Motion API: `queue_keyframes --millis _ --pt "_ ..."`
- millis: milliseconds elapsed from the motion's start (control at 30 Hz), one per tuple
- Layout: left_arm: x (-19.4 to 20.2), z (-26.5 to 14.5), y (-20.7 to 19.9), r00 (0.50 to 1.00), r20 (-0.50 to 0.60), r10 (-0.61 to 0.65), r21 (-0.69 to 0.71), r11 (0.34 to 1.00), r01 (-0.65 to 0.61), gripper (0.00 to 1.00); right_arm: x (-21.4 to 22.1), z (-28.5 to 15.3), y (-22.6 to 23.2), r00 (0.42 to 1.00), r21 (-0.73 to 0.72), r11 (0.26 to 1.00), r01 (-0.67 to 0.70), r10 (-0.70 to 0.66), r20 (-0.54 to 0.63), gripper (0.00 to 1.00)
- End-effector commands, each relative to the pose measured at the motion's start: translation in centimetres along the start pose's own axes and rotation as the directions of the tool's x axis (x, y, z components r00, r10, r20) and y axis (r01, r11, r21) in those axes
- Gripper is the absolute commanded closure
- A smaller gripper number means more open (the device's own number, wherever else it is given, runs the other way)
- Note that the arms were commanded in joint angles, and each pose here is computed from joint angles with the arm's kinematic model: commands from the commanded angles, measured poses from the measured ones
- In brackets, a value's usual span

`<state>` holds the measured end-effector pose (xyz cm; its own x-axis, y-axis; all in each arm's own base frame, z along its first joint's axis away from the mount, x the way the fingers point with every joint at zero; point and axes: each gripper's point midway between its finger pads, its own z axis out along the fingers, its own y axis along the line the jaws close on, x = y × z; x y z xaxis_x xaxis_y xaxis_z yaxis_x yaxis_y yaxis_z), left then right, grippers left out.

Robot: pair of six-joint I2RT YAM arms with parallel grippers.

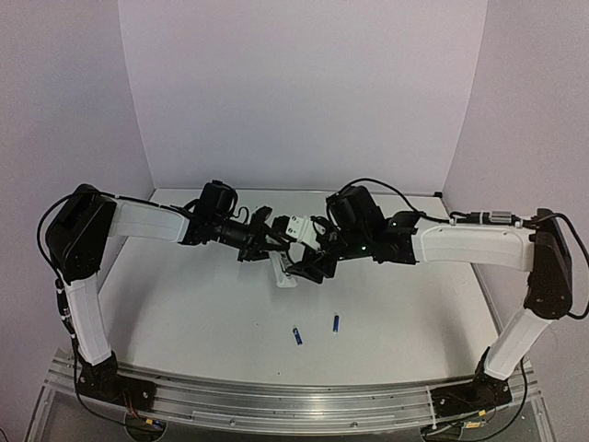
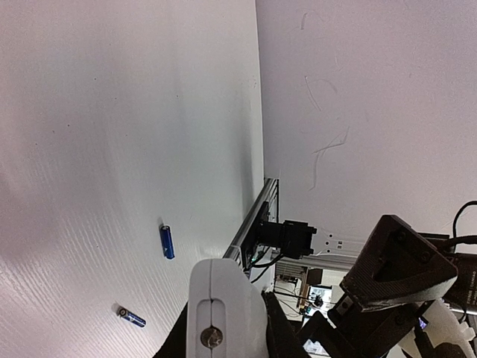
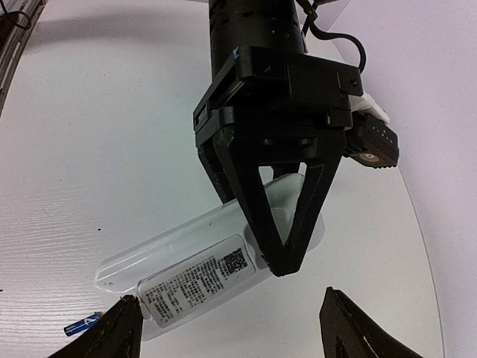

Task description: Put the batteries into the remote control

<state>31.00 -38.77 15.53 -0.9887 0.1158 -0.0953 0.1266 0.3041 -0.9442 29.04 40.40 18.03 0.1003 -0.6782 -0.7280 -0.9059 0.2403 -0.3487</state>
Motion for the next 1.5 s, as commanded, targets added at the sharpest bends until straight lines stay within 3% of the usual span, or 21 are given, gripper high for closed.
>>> queue_keyframes --millis 0,567,1100,1467 --pt "2.8 0.9 -1.7 0.991 -0.132 0.001 0.083 0.996 0.01 1.0 -3.9 -2.3 -4.7 0.991 0.184 0.983 -0.026 0.001 0.136 0.22" --pt "2.7 0.3 -2.1 0.992 -0.128 0.005 0.107 0.994 0.009 1.0 -2.0 -1.1 -3.5 0.997 0.147 0.989 0.011 -0.022 0.075 0.2" --pt "2.0 -0.4 -1.9 0.995 -0.103 0.008 0.117 0.993 0.005 1.0 -1.8 -1.5 -0.9 0.997 0.012 0.999 0.032 -0.033 0.072 0.15" --pt "1.3 -1.0 -0.6 0.997 -0.072 0.017 0.094 0.996 -0.01 1.0 -3.5 -4.3 -0.5 0.991 -0.039 0.996 -0.077 0.081 0.11 0.12"
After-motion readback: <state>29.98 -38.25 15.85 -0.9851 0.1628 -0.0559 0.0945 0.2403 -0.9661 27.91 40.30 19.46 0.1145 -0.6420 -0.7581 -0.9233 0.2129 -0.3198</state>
